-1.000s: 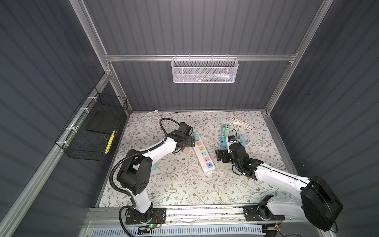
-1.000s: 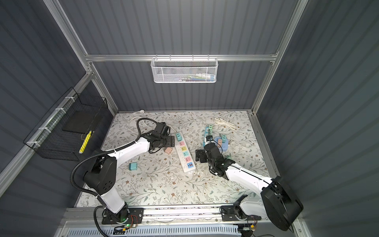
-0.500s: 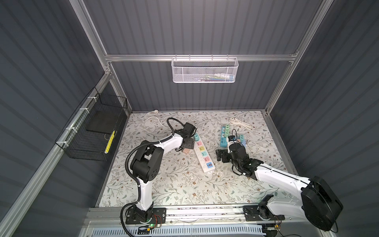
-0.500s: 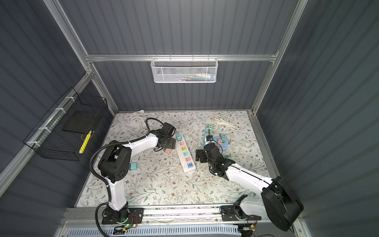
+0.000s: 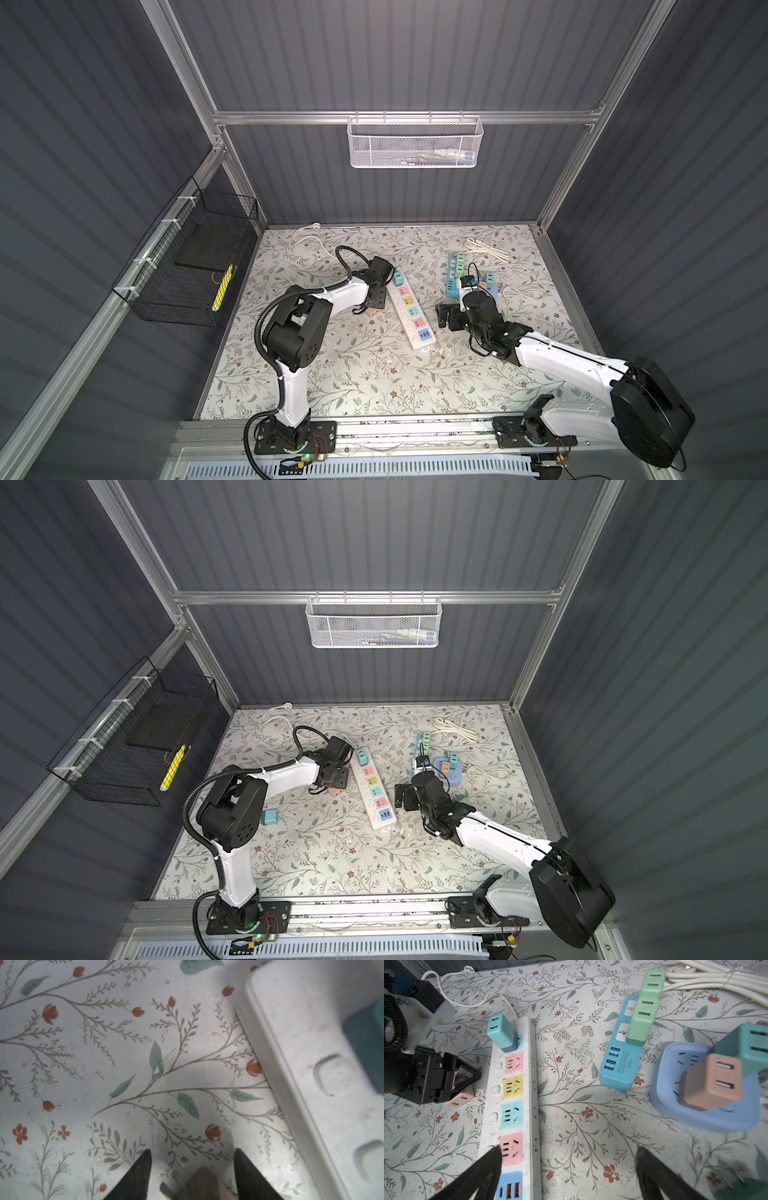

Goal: Insert the plug

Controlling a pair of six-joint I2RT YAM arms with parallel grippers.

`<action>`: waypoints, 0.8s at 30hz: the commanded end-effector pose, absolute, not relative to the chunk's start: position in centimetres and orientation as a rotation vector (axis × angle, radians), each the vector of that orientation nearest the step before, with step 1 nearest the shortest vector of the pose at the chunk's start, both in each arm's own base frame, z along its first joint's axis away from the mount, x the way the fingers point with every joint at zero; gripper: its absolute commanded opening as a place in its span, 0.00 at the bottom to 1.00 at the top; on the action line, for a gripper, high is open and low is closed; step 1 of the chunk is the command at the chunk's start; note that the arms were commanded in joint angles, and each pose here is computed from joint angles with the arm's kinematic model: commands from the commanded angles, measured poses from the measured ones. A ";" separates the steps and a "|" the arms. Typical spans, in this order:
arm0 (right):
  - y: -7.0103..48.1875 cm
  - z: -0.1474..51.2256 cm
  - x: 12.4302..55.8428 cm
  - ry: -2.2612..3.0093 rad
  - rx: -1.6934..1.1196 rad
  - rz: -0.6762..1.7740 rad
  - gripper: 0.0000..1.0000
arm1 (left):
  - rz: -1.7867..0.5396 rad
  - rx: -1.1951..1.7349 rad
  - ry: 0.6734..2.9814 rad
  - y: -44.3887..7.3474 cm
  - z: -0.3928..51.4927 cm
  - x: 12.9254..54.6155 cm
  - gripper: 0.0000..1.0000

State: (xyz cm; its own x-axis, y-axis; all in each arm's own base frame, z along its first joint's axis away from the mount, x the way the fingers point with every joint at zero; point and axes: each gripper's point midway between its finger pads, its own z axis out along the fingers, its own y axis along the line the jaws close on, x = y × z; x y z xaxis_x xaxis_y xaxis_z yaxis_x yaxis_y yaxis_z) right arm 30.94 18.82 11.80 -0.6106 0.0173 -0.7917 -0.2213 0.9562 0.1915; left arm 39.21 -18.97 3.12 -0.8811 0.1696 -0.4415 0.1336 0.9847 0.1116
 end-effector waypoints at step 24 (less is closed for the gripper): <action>20.0 12.6 31.1 2.190 -0.189 0.325 0.99 | -0.321 -0.163 2.675 -18.9 4.2 31.5 0.56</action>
